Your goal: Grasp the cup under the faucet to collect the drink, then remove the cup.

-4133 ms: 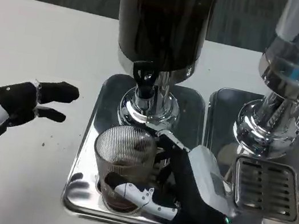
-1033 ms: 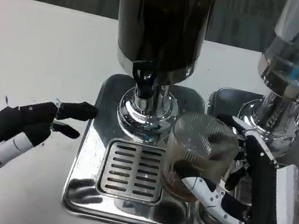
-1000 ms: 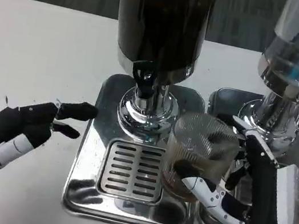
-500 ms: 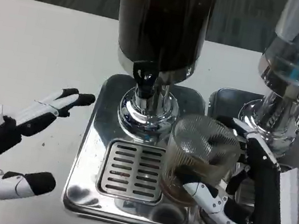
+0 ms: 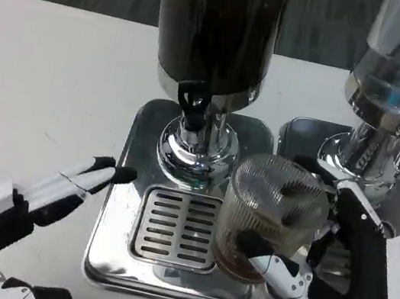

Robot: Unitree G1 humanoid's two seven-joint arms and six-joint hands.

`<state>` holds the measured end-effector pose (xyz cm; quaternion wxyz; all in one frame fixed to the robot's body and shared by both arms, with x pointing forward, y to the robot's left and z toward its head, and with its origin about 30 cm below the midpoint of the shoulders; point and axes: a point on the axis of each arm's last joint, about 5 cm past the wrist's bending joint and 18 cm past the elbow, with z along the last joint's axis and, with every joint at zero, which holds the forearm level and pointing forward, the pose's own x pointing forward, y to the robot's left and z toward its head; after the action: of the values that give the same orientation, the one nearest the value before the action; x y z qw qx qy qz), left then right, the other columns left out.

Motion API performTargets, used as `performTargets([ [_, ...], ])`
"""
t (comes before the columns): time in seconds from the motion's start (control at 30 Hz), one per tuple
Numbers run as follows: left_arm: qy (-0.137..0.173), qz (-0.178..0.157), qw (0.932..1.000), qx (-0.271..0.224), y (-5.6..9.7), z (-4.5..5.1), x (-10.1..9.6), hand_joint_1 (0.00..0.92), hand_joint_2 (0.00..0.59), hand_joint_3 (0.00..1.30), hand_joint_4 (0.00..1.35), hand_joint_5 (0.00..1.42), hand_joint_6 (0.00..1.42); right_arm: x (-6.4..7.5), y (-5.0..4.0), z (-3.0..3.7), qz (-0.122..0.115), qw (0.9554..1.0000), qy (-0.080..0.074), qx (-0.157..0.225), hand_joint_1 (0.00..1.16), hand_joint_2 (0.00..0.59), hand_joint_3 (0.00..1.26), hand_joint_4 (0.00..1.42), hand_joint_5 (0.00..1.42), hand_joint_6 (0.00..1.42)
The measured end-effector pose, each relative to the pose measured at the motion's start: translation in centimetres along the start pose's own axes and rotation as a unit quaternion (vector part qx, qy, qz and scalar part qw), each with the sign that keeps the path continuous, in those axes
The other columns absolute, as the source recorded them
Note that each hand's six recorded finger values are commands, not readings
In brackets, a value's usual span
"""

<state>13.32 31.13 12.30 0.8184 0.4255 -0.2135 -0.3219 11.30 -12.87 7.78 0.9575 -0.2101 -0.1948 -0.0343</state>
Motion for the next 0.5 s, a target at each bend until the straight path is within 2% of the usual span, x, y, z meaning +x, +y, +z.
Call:
performTargets([
  [0.13,-0.002,-0.006,1.0,0.0,-0.1,0.22,-0.3,0.0,0.132,0.02,0.0,0.0,0.13,-0.5,-0.13,0.14,0.006,1.0,0.0,0.003,0.65,0.232,0.54,0.69,0.87,1.18],
  [0.27,-0.007,-0.02,0.9998,-0.001,-0.1,0.48,-0.5,0.0,0.131,0.02,0.0,0.0,0.13,-1.1,-0.33,0.25,0.013,0.9999,0.006,0.002,0.65,0.232,0.55,0.69,0.87,1.18],
  [0.37,-0.011,-0.022,0.9997,-0.002,0.0,0.71,-0.7,0.0,0.131,0.02,0.0,0.0,0.13,-1.5,-0.69,0.64,0.011,0.9999,0.0,0.003,0.65,0.231,0.55,0.69,0.87,1.18],
  [0.5,-0.016,-0.025,0.9995,-0.007,-0.1,0.95,-0.8,0.0,0.131,0.02,0.0,0.0,0.13,-1.8,-1.02,0.99,0.004,1.0,0.0,0.007,0.66,0.226,0.55,0.69,0.87,1.18],
])
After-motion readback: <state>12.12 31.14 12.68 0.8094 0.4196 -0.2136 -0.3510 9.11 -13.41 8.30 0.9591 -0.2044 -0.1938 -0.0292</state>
